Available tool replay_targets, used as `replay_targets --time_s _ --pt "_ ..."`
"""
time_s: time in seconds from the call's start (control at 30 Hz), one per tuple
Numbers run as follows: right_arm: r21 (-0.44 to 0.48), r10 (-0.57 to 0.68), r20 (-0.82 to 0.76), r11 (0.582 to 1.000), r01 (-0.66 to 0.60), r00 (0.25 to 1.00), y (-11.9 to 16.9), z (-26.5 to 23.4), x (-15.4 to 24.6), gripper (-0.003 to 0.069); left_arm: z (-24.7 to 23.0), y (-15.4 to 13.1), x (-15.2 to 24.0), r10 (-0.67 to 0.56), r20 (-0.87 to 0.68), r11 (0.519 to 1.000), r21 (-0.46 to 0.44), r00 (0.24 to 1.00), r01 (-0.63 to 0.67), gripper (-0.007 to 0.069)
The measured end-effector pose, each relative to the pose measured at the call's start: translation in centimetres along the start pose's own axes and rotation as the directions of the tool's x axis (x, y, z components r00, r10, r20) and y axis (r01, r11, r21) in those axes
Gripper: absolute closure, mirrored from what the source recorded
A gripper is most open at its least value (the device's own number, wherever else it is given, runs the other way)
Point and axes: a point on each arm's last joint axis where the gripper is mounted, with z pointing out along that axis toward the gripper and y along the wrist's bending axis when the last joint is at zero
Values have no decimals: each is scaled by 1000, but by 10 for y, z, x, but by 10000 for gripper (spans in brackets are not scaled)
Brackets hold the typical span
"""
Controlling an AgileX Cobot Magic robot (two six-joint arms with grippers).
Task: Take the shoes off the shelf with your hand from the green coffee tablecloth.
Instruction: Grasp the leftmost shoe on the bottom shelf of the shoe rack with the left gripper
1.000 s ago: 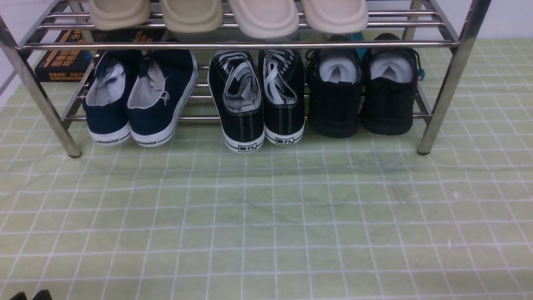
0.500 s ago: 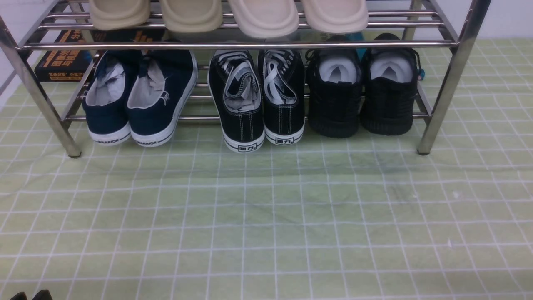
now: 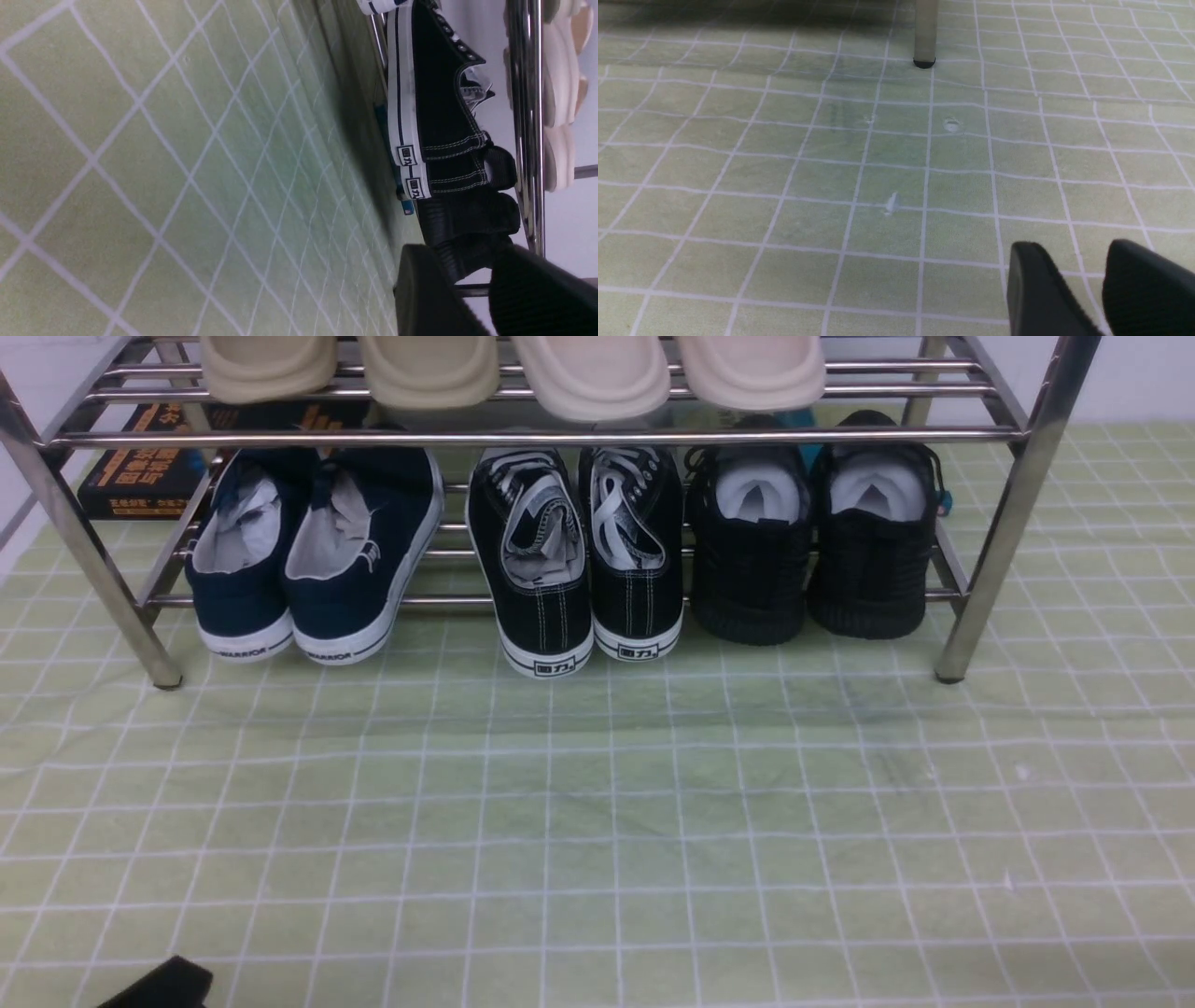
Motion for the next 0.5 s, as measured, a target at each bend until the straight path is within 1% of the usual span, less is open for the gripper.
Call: replay_targets --time_s 0.2,0.27,0.3,0.33,0.37,0.4,0.43,0.5 --pt "0 0 0 1000 0 1000 0 0 0 419 0 -1 -2 4 24 1000 13 1000 -4 393" --pt "0 0 0 1000 0 1000 0 0 0 419 -1 -5 -4 4 28 1000 27 1000 -5 434" --pt "0 0 0 1000 0 1000 0 0 0 419 -3 -12 -5 15 33 999 44 999 -16 468" --pt "0 0 0 1000 0 1000 0 0 0 419 -4 -14 -6 21 33 999 48 999 -22 468" --pt "0 0 0 1000 0 1000 0 0 0 419 -10 -30 -10 59 50 994 90 997 -64 524" --pt "0 0 0 1000 0 1000 0 0 0 419 -12 -35 -11 74 57 991 103 996 -80 540" --pt "0 0 0 1000 0 1000 0 0 0 419 -22 -58 -17 145 90 976 152 985 -157 592" --pt "0 0 0 1000 0 1000 0 0 0 419 -28 -72 -21 179 101 967 167 979 -194 616"
